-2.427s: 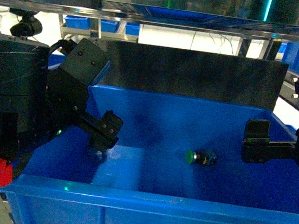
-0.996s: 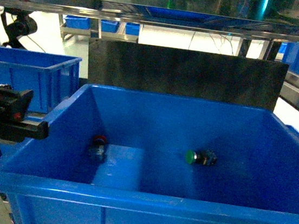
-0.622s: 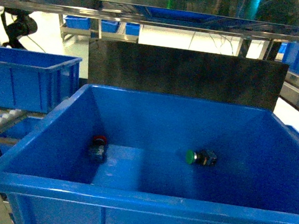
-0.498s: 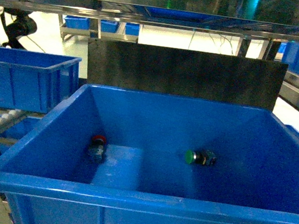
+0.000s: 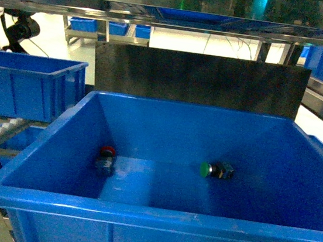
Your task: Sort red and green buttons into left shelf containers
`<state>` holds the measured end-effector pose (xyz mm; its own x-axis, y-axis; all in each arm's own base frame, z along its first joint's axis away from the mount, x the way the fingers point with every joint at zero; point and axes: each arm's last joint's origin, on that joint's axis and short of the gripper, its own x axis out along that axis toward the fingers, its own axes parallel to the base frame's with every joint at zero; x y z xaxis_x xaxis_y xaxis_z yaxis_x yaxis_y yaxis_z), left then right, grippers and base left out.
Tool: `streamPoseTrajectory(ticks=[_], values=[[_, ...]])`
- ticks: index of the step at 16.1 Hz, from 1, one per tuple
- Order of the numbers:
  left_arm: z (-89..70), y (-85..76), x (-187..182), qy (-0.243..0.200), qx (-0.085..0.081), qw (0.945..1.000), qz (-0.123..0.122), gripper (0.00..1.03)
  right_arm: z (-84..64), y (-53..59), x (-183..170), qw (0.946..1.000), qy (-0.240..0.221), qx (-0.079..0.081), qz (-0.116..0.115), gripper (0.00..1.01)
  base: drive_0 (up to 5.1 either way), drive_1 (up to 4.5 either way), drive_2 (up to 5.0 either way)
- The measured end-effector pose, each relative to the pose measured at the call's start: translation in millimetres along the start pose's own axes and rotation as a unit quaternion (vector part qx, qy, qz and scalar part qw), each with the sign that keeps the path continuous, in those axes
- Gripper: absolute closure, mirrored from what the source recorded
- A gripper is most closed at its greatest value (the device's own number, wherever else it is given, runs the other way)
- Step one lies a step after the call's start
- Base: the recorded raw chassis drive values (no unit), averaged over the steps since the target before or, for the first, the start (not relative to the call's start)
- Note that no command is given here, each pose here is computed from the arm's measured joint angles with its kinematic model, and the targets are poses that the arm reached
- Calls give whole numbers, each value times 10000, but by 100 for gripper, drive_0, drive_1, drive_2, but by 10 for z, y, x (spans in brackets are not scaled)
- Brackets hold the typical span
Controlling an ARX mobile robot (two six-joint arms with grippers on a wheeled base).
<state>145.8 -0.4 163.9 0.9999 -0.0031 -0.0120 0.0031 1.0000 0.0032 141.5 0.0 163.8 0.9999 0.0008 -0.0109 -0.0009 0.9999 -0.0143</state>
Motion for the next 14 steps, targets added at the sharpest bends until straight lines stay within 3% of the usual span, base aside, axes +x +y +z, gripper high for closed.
streamPoseTrajectory(ticks=[14], values=[[70,0,-370,-143,-2,9999,2,101,59,-1,-336,9999,-120,0,-2,99,0,0,0]])
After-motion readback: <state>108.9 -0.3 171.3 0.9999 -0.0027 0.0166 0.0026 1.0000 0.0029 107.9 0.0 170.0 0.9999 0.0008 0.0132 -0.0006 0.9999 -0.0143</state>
